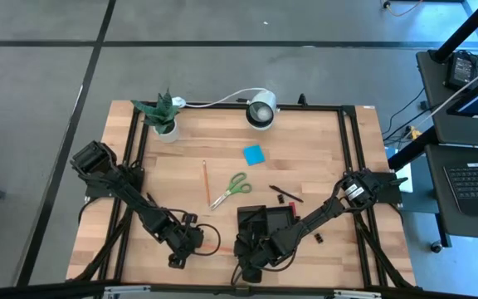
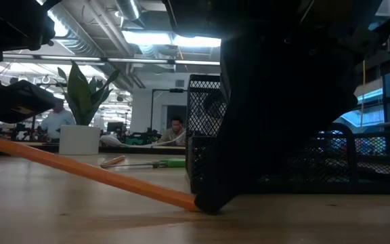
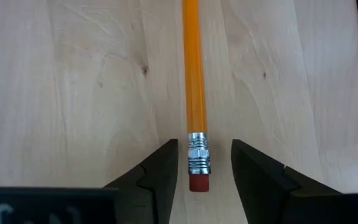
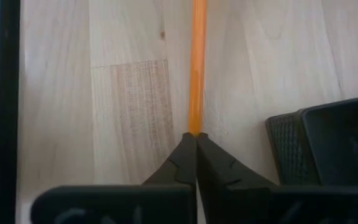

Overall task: Pick and place office supplies into organizer
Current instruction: Put the bottom pencil into the desk organizer

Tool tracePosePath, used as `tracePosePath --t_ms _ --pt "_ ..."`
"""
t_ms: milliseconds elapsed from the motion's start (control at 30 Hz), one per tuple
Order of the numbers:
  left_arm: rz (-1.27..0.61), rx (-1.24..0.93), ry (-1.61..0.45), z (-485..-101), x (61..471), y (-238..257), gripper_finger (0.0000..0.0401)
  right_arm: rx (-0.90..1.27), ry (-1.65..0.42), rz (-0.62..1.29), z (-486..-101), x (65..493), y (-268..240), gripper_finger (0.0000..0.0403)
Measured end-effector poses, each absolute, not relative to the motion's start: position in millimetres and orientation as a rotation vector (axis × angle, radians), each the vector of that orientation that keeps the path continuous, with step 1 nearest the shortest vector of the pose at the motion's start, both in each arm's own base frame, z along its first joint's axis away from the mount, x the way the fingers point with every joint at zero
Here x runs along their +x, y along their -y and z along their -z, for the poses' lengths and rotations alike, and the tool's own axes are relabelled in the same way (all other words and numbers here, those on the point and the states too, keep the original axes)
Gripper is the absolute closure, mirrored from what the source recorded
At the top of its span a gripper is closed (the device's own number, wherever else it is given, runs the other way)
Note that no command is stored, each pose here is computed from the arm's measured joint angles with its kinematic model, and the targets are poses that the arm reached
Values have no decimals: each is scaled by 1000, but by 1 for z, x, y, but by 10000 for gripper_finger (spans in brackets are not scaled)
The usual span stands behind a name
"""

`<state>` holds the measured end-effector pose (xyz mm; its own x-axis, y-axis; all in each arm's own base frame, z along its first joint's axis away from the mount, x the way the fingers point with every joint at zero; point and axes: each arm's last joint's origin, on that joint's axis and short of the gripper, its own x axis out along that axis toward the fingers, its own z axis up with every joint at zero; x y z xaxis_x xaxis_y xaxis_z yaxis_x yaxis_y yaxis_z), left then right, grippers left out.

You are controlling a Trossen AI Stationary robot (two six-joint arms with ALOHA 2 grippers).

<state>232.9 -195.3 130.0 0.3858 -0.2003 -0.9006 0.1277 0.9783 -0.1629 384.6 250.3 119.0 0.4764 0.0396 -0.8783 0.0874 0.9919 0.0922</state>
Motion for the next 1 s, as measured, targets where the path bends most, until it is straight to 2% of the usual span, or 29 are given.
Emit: tracePosePath --t_ms 367,733,1000 --pt "198 -81 -1140 -131 234 196 260 129 -1074 27 -119 385 -250 400" --pt "186 -98 -1089 -143 239 193 304 130 -1075 24 -119 385 -251 400" --pt "175 -80 -1122 -150 235 187 310 130 -1075 24 -119 385 -251 401"
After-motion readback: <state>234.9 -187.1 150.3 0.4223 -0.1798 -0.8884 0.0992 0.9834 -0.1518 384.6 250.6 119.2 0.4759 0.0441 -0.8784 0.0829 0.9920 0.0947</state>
